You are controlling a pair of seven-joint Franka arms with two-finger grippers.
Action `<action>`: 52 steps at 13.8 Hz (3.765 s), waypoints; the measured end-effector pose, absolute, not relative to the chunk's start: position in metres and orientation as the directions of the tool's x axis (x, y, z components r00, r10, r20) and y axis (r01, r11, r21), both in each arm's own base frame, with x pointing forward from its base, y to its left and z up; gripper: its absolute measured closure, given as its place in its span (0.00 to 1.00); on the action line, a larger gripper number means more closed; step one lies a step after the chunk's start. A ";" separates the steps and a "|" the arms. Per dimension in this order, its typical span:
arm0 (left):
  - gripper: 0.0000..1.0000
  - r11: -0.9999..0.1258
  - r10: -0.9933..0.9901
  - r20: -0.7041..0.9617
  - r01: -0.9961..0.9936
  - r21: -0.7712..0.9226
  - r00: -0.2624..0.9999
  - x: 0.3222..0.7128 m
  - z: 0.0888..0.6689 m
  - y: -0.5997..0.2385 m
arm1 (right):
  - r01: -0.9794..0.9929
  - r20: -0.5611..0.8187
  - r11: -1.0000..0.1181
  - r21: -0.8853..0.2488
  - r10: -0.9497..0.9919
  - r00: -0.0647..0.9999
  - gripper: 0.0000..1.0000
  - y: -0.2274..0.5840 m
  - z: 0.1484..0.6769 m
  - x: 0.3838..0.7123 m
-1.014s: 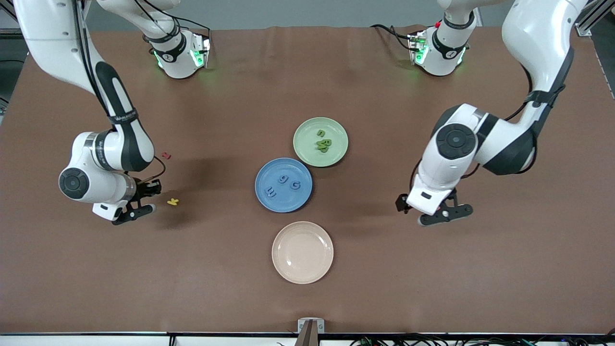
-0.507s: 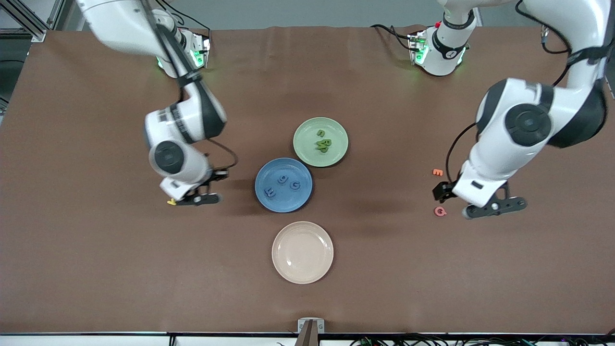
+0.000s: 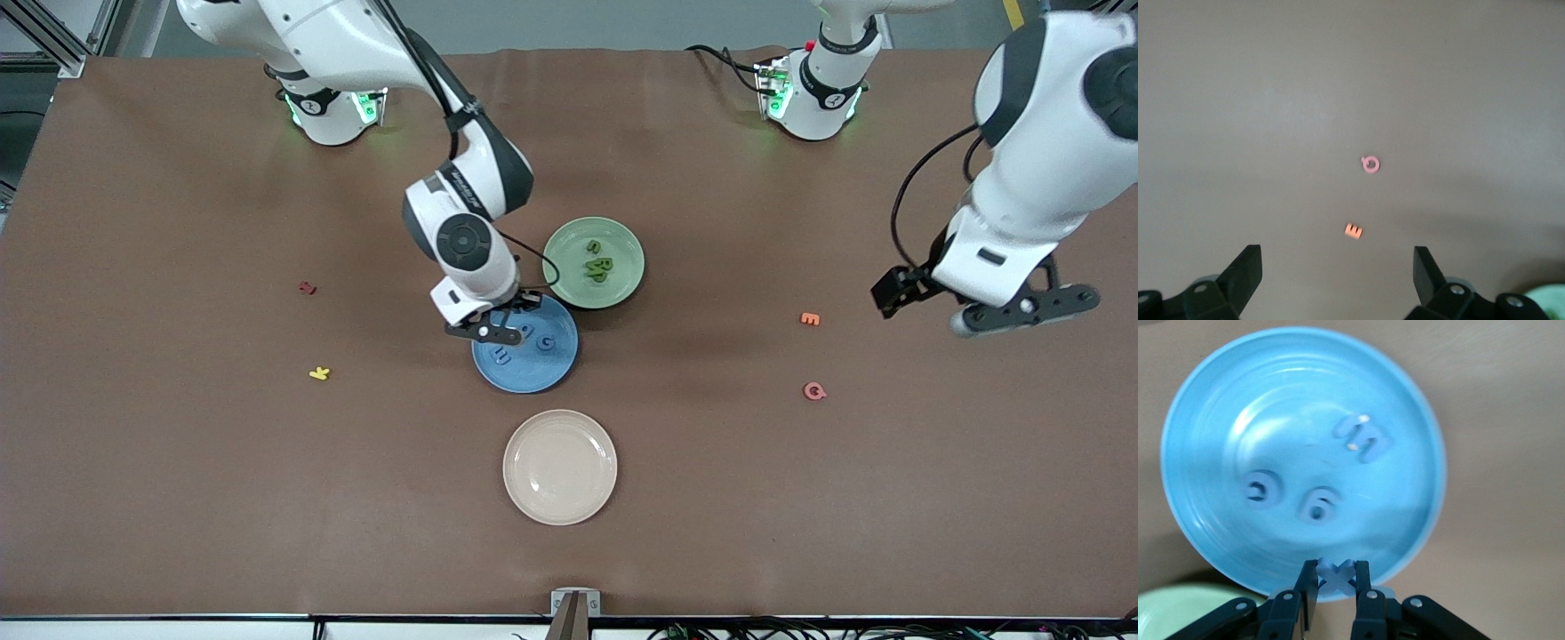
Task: Sort letters by color into matching plates
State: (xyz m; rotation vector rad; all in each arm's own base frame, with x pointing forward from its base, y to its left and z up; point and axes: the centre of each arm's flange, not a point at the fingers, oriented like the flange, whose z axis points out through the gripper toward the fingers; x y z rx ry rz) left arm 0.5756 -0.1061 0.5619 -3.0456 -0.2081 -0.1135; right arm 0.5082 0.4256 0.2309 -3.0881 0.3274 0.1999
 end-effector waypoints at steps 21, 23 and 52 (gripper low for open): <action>0.00 -0.999 -0.008 0.026 -0.007 -0.043 1.000 0.517 0.629 -0.081 | -0.275 -0.227 -0.960 0.043 -0.278 0.933 0.00 0.383 0.381 0.537; 0.00 -0.999 -0.004 0.026 -0.003 -0.043 1.000 0.518 0.629 -0.079 | -0.262 -0.256 -0.965 0.026 -0.260 0.931 0.00 0.325 0.447 0.544; 0.00 -0.995 0.089 -0.034 0.087 -0.051 0.995 0.525 0.642 -0.023 | 0.066 -0.007 -0.998 -0.007 0.066 0.998 0.00 -0.022 0.648 0.563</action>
